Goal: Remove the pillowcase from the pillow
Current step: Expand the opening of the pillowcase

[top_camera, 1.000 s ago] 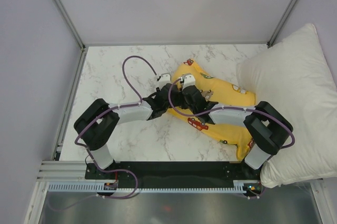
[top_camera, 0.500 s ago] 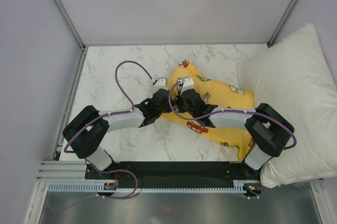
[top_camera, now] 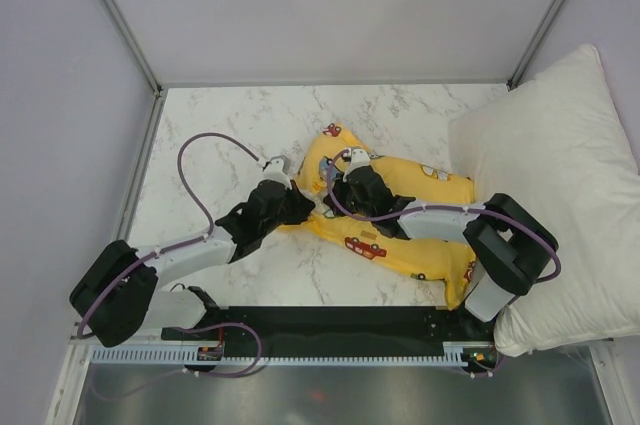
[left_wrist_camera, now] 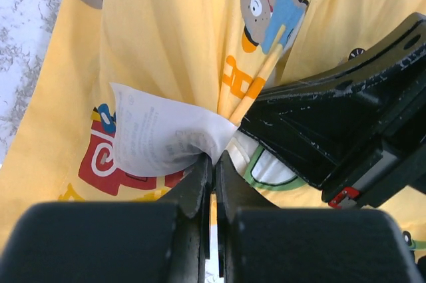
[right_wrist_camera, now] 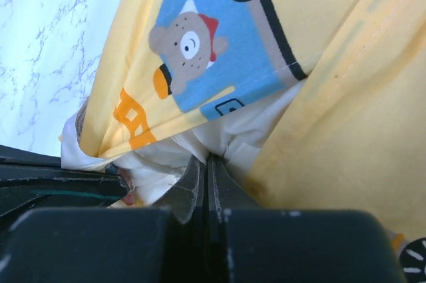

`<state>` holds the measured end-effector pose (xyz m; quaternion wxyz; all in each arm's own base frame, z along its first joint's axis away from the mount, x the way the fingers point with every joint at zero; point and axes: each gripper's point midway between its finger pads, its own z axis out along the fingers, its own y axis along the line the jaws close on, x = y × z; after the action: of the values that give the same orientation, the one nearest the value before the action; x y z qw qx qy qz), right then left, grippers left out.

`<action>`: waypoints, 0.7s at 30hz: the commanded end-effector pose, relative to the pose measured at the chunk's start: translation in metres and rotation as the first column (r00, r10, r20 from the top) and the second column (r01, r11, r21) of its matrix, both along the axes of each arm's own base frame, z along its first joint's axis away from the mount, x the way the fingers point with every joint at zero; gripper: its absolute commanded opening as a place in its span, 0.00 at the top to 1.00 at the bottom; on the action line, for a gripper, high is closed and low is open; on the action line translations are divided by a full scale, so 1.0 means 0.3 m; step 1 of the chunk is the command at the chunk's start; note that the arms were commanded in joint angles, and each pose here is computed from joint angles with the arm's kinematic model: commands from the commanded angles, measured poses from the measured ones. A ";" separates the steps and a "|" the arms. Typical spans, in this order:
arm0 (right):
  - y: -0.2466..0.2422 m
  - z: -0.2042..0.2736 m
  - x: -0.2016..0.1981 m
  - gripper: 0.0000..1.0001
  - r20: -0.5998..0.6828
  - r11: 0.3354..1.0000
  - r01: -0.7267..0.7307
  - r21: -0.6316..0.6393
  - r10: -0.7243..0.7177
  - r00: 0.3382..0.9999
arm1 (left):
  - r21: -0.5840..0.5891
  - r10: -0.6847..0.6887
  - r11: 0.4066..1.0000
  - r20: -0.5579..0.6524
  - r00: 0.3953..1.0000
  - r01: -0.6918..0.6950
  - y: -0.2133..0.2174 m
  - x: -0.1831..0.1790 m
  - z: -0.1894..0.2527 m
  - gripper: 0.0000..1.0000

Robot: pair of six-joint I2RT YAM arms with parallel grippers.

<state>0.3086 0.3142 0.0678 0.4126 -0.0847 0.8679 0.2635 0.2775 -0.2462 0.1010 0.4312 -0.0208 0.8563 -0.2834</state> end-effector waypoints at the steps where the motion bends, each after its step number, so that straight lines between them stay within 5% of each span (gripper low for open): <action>1: -0.419 -0.342 -0.095 1.00 -0.191 0.884 0.142 -0.446 -0.249 0.950 | 0.079 0.085 0.993 0.061 0.995 -0.090 0.135 0.036 -0.002 0.98; 14: -0.506 -0.365 -0.084 1.00 -0.195 0.860 0.191 -0.473 -0.314 0.929 | 0.113 0.266 0.958 0.003 0.964 -0.264 0.332 0.046 -0.082 0.98; 21: -0.473 -0.341 -0.094 1.00 -0.221 0.888 0.145 -0.436 -0.262 0.939 | 0.097 0.229 0.970 -0.028 0.973 -0.225 0.264 0.099 -0.085 0.98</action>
<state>0.3448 0.2703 0.0647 0.4300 -0.0196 0.8704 0.2391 0.2915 -0.1552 0.0556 0.4226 -0.1167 0.8810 -0.1778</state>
